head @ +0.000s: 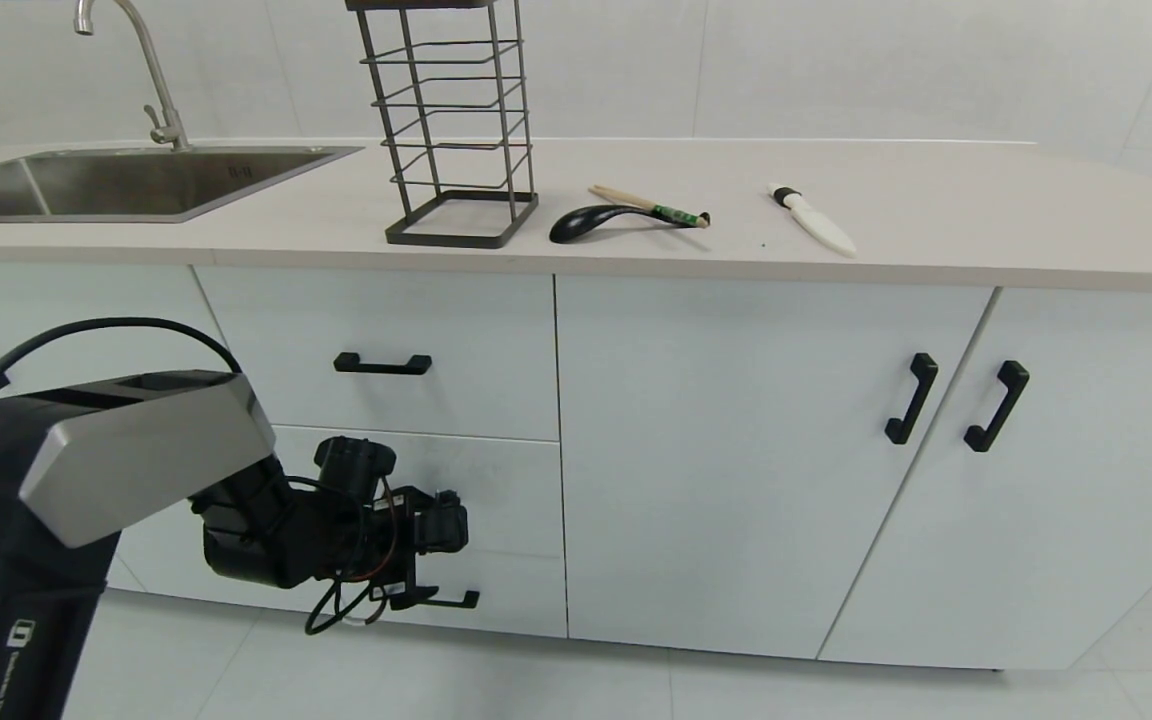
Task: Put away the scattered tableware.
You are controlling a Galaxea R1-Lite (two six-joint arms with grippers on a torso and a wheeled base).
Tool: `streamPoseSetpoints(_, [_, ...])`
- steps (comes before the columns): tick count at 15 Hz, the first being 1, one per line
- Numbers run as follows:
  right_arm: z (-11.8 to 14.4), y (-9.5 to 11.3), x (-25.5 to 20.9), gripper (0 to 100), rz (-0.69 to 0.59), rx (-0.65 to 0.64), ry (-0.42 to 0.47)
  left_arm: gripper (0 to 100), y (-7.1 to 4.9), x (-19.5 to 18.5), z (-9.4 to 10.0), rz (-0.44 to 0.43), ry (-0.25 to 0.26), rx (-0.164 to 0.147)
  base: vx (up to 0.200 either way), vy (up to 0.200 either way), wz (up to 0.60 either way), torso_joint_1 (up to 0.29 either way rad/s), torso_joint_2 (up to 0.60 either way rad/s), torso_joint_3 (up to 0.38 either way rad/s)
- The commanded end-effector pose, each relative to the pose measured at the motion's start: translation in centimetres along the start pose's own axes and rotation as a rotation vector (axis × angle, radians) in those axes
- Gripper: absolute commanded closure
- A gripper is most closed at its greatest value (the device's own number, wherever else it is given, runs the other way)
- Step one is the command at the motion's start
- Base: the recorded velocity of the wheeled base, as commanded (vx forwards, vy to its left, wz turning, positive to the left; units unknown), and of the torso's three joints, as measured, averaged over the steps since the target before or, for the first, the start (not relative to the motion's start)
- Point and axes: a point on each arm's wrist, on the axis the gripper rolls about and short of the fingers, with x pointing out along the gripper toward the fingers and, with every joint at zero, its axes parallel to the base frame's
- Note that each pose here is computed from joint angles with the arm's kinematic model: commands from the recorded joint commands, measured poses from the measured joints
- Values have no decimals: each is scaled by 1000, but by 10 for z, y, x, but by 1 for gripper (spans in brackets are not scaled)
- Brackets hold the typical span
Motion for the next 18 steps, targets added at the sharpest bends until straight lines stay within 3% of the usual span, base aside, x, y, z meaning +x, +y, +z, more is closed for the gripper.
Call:
streamPoseSetpoints(1, [0,0,0,100,0,0,2,0,-13,-3,-5,-46,28,-15,0,0,0,0,0,0])
streamPoseSetpoints(7, [0,0,0,100,0,0,2,0,-15,-21,-5,-41,34,-25,0,0,0,0,0,0])
streamPoseSetpoints(9, [0,0,0,100,0,0,2,0,-19,-43,-2,-35,31,-25,0,0,0,0,0,0])
streamPoseSetpoints(14, [0,0,0,100,0,-1,2,0,-36,-140,18,74,-20,0,0,0,0,0,0,0])
streamPoseSetpoints(16, [0,0,0,100,0,0,2,0,-49,-192,32,105,-81,-13,0,0,0,0,0,0])
streamPoseSetpoints(17, [0,0,0,100,0,0,2,0,-51,-207,38,108,-102,-17,0,0,0,0,0,0])
streamPoseSetpoints(18, [0,0,0,100,0,0,2,0,-46,-218,45,132,-125,-27,0,0,0,0,0,0])
